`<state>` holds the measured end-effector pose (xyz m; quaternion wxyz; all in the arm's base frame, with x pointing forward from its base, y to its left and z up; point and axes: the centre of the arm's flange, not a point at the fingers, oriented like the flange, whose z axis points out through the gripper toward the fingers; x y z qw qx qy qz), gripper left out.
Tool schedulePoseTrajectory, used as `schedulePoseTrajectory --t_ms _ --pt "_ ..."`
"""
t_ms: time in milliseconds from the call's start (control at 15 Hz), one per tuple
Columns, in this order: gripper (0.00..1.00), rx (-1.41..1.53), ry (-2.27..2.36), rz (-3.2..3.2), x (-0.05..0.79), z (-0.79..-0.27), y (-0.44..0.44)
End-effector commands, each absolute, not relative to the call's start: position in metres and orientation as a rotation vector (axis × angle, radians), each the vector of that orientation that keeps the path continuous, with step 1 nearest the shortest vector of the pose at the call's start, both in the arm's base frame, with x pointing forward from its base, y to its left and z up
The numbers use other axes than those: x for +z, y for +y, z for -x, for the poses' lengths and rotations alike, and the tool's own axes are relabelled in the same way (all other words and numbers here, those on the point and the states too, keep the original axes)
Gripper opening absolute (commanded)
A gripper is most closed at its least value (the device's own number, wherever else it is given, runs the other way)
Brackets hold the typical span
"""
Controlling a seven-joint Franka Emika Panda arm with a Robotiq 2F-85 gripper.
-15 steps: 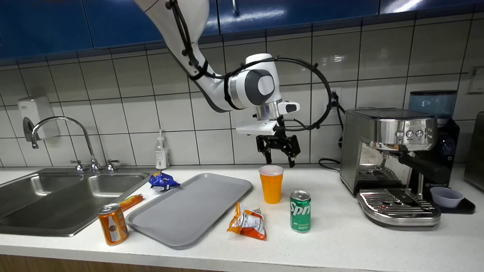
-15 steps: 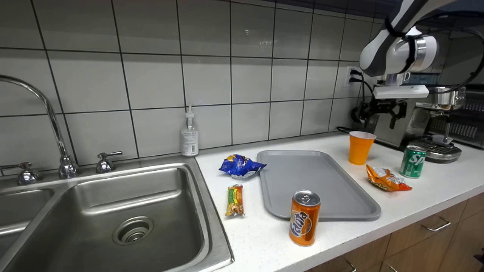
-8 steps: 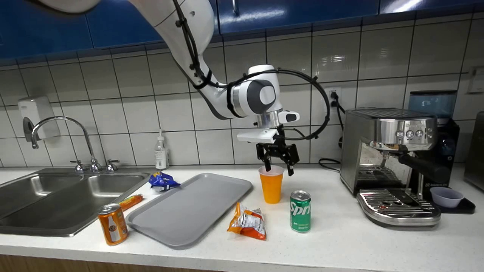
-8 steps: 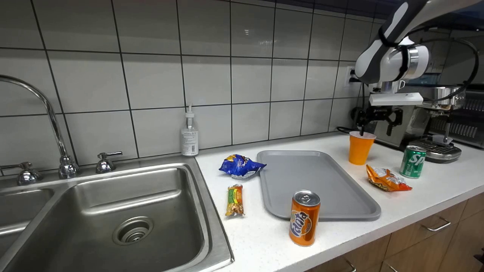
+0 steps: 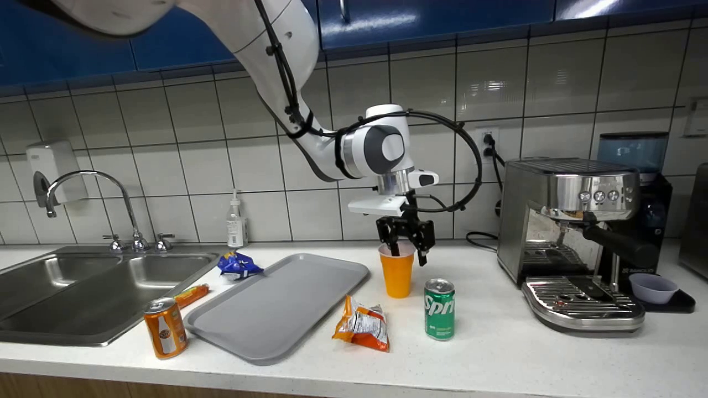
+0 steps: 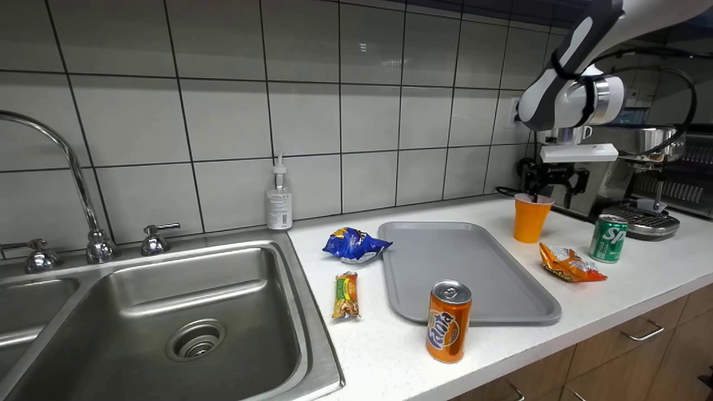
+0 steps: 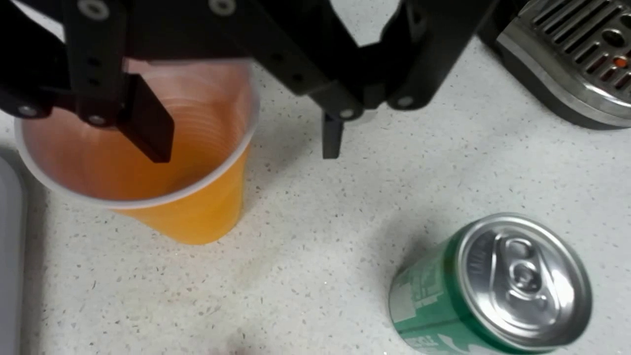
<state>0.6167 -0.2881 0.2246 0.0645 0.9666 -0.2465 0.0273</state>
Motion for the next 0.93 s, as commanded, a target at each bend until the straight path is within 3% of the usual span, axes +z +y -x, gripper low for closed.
schedulePoseTrajectory --t_ms 0,400,867 --pt "0.49 0.060 -0.785 -2.922 0.229 -0.626 -0.294" --pt "0.03 0.047 -0.790 -2.928 0.233 -0.622 -0.291" --pt "0.01 0.110 -0.826 -2.946 0.260 -0.610 -0.286"
